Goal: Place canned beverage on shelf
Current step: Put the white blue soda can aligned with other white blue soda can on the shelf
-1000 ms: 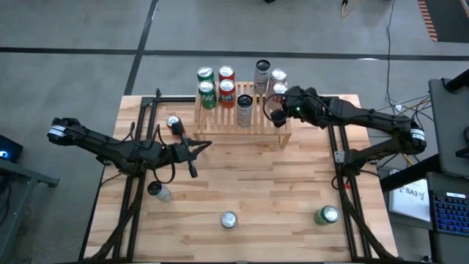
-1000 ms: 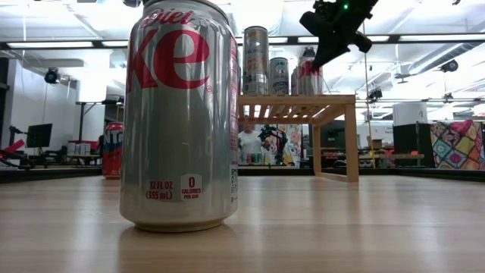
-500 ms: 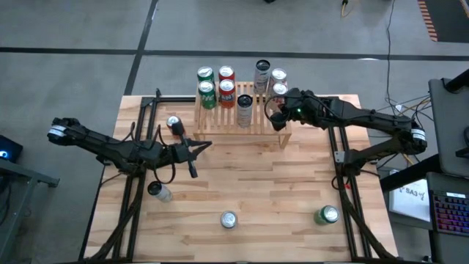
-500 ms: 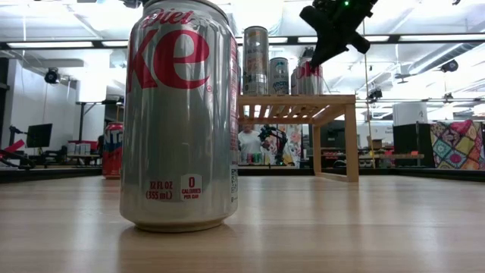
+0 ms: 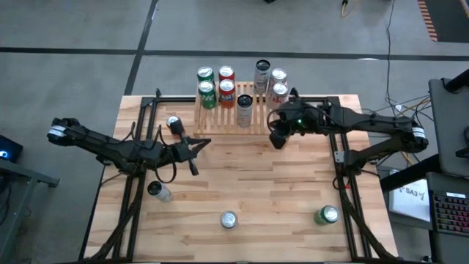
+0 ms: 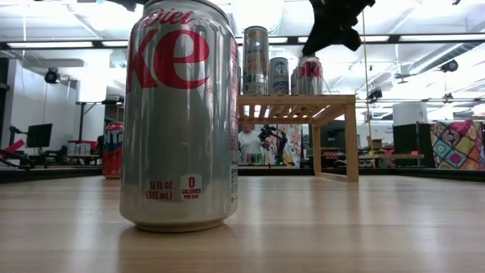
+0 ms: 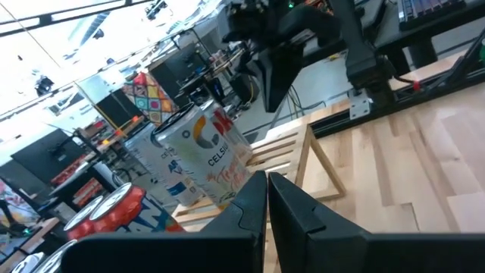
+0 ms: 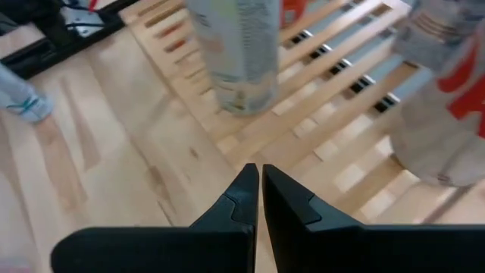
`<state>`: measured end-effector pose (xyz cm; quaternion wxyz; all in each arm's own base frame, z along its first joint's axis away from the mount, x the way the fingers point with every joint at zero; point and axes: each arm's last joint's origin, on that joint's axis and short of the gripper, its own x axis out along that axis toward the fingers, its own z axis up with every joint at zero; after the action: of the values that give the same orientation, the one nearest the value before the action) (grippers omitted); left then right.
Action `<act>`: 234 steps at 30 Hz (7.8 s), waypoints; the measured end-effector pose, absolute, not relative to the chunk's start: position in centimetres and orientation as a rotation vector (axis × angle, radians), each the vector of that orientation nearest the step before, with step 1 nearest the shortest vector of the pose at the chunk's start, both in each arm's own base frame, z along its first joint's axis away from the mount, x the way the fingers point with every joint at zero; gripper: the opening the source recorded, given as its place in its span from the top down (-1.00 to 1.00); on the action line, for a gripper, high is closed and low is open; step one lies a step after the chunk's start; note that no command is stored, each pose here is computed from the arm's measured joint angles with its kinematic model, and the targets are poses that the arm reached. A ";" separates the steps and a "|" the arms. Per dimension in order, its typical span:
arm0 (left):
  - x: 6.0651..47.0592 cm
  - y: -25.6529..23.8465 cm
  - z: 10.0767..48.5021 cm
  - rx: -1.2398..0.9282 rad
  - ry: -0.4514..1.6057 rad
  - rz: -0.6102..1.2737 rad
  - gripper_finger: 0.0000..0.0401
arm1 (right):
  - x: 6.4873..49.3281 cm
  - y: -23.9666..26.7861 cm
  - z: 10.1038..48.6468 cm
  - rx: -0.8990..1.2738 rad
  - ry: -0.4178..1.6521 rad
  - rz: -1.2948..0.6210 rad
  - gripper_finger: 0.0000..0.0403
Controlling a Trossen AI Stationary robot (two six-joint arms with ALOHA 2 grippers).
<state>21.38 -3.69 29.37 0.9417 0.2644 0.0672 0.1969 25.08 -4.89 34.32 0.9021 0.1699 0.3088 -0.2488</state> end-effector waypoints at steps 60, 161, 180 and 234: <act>18.6 -8.5 31.4 0.059 0.641 0.081 1.00 | 32.7 -2.8 30.9 0.222 0.535 -0.157 0.95; 11.5 -13.9 30.5 -0.035 1.377 0.259 -0.59 | 33.0 -0.4 31.1 0.200 0.517 -0.088 0.95; 11.8 -14.4 29.3 -0.085 1.331 0.217 -0.59 | 33.0 -0.4 31.1 0.200 0.518 -0.088 0.95; 11.5 -14.1 30.1 -0.179 1.325 0.313 -0.59 | 34.0 0.2 29.4 0.182 0.575 -0.073 0.95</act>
<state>11.52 -14.10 30.14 0.7733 -0.0827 0.6117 0.1446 33.99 0.23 29.37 0.9542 0.0898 0.2830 -0.0360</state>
